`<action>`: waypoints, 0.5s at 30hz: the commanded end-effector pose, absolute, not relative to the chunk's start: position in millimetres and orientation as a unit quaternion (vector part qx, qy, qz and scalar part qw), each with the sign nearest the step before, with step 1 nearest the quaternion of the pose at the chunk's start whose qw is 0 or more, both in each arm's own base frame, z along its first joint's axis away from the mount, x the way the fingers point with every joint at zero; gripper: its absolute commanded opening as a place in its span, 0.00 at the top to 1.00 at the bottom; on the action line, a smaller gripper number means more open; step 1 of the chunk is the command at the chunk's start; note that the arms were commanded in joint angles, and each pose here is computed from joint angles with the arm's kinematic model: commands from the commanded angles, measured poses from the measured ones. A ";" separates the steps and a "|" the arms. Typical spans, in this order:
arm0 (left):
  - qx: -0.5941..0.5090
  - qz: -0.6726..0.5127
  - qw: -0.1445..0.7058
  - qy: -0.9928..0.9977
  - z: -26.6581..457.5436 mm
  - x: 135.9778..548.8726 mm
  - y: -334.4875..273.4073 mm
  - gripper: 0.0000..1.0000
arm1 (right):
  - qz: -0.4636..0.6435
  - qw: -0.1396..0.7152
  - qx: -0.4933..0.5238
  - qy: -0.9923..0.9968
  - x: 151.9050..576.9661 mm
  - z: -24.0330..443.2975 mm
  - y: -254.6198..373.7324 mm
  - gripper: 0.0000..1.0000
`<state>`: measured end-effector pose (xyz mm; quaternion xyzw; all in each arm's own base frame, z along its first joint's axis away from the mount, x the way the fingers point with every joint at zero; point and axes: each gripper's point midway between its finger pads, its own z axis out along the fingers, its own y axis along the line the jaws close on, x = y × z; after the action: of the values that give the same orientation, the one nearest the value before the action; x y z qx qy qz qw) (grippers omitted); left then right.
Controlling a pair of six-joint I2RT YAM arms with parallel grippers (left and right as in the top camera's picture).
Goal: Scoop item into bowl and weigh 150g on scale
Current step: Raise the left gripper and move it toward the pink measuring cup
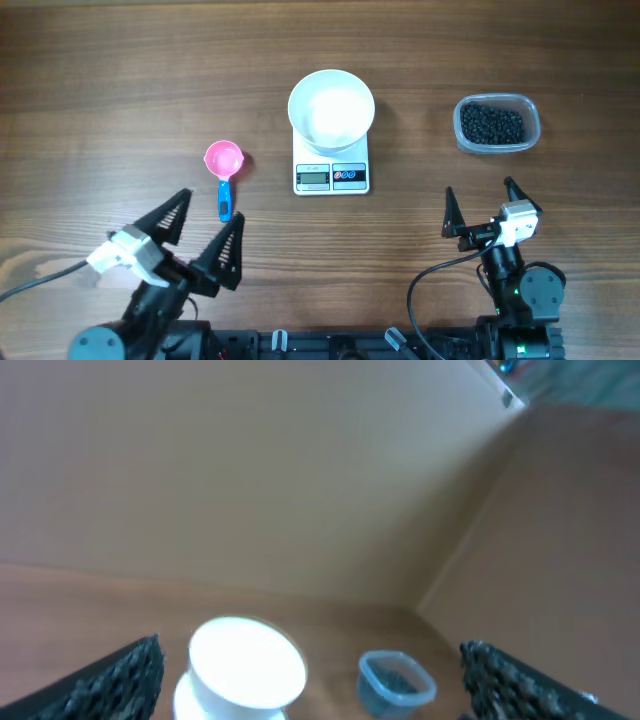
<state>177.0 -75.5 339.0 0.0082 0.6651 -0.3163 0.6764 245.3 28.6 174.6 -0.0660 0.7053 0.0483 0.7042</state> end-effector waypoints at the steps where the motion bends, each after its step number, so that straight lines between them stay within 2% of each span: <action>1: -0.019 -0.284 0.648 0.706 347.7 189.0 -66.1 0.00 | 0.049 0.707 -0.072 0.702 244.7 176.0 30.6 0.00; 10: -0.043 -0.305 0.476 0.823 334.8 206.2 -82.6 0.00 | 0.049 0.707 -0.073 0.702 244.7 176.1 30.6 0.00; 15: -0.020 -0.347 0.436 0.830 330.9 205.8 -99.7 0.00 | 0.049 0.707 -0.073 0.702 244.7 176.0 30.6 0.00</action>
<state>213.1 -85.2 326.9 -0.0513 0.8310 -0.3122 0.4576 245.3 28.6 174.6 -0.0660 0.7053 0.0483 0.7042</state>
